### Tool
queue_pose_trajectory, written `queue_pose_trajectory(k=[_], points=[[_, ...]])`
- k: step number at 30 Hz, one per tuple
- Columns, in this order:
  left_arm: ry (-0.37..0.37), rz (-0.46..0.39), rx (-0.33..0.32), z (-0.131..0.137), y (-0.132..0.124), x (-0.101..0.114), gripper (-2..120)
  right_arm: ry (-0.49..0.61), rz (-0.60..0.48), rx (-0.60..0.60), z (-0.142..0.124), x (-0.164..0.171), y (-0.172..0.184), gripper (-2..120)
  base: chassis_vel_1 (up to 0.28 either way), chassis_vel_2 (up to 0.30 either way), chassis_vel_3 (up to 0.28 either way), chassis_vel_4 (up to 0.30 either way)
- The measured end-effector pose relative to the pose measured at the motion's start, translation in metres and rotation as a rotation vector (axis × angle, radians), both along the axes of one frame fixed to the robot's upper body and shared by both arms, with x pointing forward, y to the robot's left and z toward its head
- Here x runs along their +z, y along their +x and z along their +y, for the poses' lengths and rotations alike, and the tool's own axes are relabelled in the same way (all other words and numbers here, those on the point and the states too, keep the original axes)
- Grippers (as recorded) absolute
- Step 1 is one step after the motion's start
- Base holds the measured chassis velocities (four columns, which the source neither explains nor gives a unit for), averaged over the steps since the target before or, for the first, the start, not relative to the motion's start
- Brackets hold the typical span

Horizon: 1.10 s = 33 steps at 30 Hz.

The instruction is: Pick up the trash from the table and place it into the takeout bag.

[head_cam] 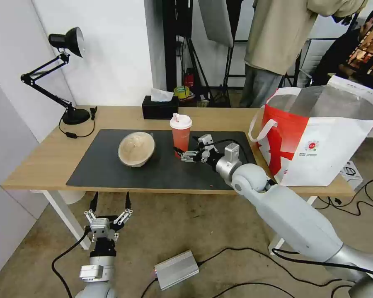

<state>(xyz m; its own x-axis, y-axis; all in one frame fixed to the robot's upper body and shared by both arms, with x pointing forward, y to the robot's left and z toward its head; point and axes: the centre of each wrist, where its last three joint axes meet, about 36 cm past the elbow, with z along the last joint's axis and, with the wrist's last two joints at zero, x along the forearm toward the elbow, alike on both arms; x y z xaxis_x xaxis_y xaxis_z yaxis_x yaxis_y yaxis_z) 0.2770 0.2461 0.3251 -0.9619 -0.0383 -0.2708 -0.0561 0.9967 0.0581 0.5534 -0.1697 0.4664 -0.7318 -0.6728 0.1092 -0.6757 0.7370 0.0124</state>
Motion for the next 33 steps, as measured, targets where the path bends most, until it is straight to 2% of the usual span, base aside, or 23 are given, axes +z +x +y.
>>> queue_pose_trajectory(k=[12, 28, 32, 33], points=[[0.002, 0.006, -0.002, 0.003, 0.001, -0.003, 100, -0.01, -0.006, -0.008, 0.009, -0.008, 0.01, 100, 0.0, 0.0, 0.0, 0.0], [0.002, 0.01, -0.001, 0.004, 0.002, -0.006, 100, -0.021, -0.01, -0.016, 0.007, -0.017, 0.019, 100, 0.0, 0.0, 0.0, 0.0], [0.002, 0.012, 0.0, 0.004, 0.002, -0.007, 100, -0.025, -0.009, -0.017, 0.008, -0.019, 0.02, 99, 0.0, 0.0, 0.0, 0.0], [0.002, 0.013, 0.0, 0.004, 0.002, -0.007, 100, -0.024, -0.009, -0.019, 0.009, -0.02, 0.021, 95, 0.0, 0.0, 0.0, 0.0]])
